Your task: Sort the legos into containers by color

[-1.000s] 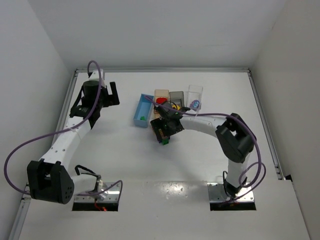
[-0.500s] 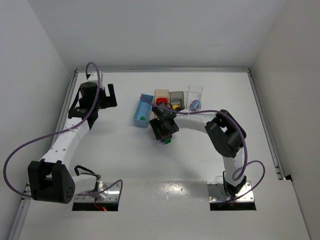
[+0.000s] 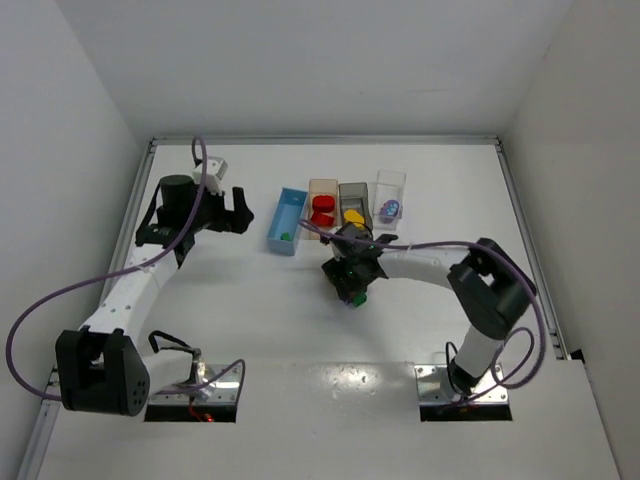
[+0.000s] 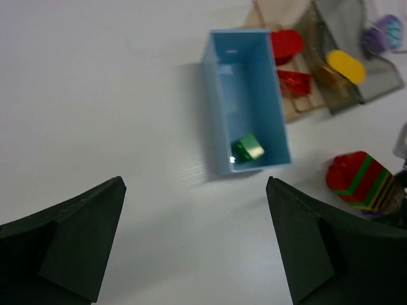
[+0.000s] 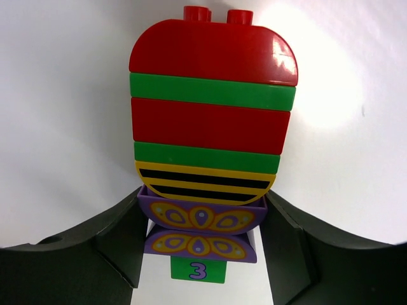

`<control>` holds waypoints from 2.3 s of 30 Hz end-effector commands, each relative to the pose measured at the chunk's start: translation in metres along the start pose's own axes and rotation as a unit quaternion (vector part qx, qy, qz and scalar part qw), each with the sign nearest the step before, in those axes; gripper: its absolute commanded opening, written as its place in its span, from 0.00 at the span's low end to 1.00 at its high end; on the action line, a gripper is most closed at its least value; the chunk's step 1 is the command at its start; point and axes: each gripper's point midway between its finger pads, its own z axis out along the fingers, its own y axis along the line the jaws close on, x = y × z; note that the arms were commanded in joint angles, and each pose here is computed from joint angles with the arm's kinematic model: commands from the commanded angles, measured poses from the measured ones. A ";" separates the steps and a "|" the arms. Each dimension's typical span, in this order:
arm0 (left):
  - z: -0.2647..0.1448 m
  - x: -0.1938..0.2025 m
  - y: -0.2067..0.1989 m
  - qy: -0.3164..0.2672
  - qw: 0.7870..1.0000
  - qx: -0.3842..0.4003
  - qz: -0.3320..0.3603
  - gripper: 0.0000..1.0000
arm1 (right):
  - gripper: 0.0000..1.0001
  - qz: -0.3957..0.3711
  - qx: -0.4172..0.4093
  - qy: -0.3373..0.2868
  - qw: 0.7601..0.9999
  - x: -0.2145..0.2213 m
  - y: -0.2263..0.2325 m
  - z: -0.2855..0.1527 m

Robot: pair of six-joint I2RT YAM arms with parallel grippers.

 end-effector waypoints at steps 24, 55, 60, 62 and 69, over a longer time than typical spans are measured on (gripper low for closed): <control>-0.019 0.044 -0.217 0.162 0.855 0.492 -0.032 0.93 | 0.00 -0.299 -0.077 -0.304 0.901 -0.053 0.039 -0.128; -0.010 0.033 -0.213 0.160 0.834 0.528 -0.022 0.45 | 0.00 -0.313 -0.024 -0.283 0.907 -0.021 0.014 -0.122; 0.002 0.015 -0.201 0.146 0.839 0.523 -0.032 0.44 | 0.00 -0.315 -0.013 -0.270 0.910 0.002 0.004 -0.120; 0.005 0.011 -0.198 0.142 0.841 0.521 -0.033 0.44 | 0.00 -0.312 -0.007 -0.262 0.913 0.008 -0.002 -0.120; 0.008 0.012 -0.204 0.145 0.842 0.519 -0.027 0.44 | 0.00 -0.308 -0.055 -0.220 0.924 0.030 0.010 -0.113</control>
